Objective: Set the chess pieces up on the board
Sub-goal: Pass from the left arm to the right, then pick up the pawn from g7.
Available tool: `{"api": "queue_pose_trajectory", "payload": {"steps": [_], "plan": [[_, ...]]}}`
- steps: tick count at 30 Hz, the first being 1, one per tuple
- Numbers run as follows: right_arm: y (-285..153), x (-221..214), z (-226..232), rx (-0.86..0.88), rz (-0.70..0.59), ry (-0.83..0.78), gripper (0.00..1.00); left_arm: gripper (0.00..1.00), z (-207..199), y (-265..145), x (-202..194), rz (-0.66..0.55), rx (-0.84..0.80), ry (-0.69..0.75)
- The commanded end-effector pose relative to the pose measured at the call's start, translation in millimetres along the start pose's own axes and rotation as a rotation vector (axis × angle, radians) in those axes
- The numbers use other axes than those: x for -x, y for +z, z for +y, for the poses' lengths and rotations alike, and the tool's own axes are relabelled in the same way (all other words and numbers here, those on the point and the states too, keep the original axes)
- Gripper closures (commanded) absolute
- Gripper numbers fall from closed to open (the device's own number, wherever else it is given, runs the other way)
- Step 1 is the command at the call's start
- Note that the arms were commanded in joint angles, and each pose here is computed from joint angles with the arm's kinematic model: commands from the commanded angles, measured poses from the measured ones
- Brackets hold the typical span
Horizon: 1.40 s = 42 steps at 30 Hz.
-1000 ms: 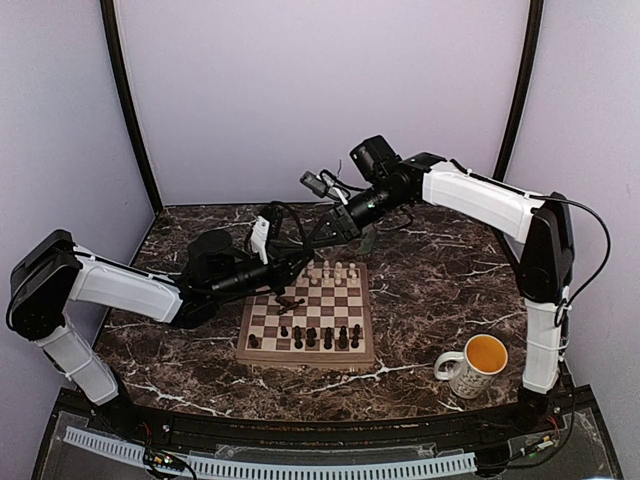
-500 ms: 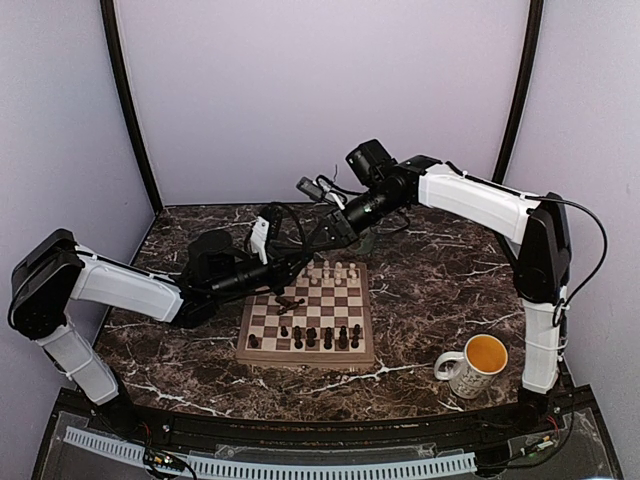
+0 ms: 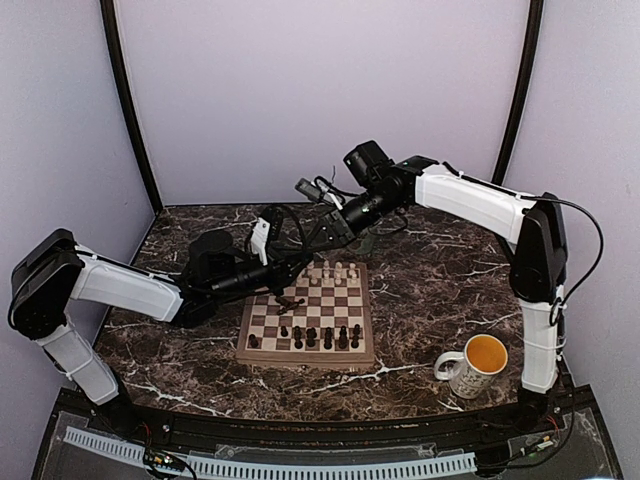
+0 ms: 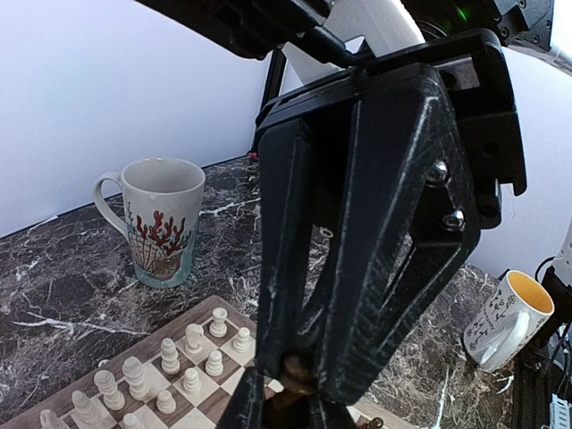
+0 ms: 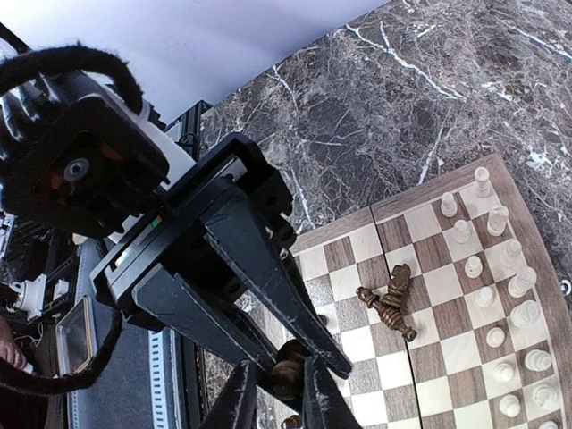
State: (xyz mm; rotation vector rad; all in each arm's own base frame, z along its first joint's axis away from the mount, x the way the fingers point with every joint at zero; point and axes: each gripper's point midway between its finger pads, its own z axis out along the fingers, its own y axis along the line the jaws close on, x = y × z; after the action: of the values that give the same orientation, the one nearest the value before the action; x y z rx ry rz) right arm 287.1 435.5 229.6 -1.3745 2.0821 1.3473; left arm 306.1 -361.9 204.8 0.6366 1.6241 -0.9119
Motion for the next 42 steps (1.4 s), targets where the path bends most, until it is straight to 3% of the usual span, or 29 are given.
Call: {"api": "queue_pose_trajectory", "payload": {"steps": [1,5,13,24,34,42], "plan": [[10,6,10,0.036,-0.007,-0.037,0.85,0.86,-6,0,18,-0.049,-0.028,0.013],[7,8,10,0.021,-0.011,-0.047,0.88,0.83,-4,0,17,-0.045,-0.025,0.013],[5,10,1,-0.031,-0.009,-0.071,0.89,0.6,0,-15,11,0.016,0.01,0.047],[21,-11,-21,-0.079,0.052,-0.108,0.89,0.47,52,-96,-1,0.131,0.295,0.002],[74,-36,-15,-0.147,0.146,-0.26,0.89,0.36,112,-151,3,0.142,0.609,-0.054],[125,-64,-9,-0.17,0.262,-0.342,0.89,0.36,127,-153,-1,0.185,0.65,-0.093]]}}
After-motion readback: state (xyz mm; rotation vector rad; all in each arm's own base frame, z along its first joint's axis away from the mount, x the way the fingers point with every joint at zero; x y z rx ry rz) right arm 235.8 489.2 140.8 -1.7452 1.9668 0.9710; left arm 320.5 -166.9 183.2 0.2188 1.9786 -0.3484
